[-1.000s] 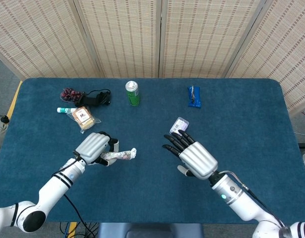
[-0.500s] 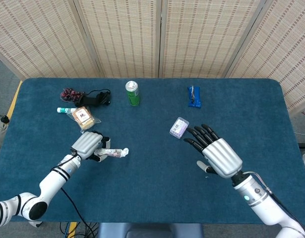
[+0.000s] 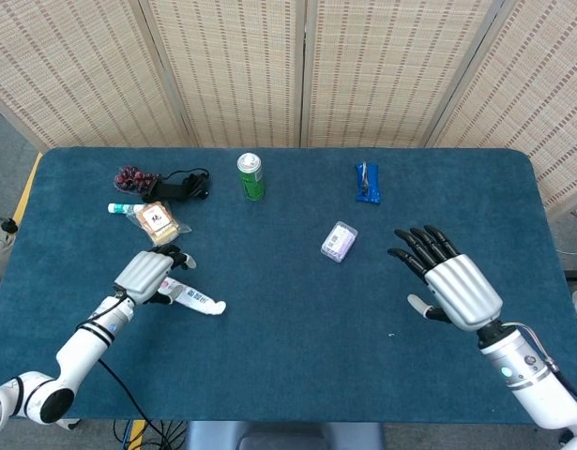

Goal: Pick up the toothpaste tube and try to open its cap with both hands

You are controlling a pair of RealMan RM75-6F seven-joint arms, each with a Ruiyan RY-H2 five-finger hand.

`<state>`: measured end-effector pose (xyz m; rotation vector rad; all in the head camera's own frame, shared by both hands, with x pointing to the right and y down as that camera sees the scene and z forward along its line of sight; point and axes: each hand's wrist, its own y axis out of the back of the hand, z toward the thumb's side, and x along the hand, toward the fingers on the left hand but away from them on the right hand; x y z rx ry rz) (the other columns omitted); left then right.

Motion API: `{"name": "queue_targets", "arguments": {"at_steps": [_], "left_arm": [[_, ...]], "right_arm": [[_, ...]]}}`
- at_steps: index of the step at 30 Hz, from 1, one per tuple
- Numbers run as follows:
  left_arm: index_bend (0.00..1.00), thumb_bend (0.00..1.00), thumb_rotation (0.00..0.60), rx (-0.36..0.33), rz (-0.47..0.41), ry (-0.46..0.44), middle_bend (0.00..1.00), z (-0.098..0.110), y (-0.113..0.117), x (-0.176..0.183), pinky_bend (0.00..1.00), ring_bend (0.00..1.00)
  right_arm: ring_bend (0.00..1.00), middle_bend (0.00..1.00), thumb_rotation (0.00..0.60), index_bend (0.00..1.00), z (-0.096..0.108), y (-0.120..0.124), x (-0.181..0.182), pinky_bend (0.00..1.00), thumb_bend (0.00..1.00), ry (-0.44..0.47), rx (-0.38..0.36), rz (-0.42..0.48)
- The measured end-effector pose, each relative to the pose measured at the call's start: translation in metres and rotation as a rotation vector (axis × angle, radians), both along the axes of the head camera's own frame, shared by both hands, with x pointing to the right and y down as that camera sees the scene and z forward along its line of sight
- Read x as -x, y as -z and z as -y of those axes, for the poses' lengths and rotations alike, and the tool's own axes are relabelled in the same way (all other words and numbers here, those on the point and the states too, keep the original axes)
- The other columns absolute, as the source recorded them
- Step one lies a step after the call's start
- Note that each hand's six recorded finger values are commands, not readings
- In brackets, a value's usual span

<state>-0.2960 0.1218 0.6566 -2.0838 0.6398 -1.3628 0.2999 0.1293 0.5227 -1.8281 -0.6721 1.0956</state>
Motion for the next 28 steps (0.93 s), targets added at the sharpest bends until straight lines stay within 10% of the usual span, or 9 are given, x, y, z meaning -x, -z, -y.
{"name": "queue_targets", "arguments": {"at_steps": [13, 28], "left_arm": [[0.28, 0.36, 0.6, -0.238, 0.062, 0.108, 0.31, -0.017, 0.052, 0.061, 0.18, 0.14], [0.28, 0.36, 0.6, -0.444, 0.172, 0.306, 0.29, -0.105, 0.112, 0.146, 0.18, 0.14]], "right_arm": [[0.0, 0.06, 0.6, 0.12, -0.016, 0.0, -0.074, 0.0, 0.21, -0.149, -0.016, -0.129], [0.0, 0.06, 0.6, 0.1, -0.059, 0.002, -0.137, 0.0, 0.21, -0.34, -0.05, -0.205]]}}
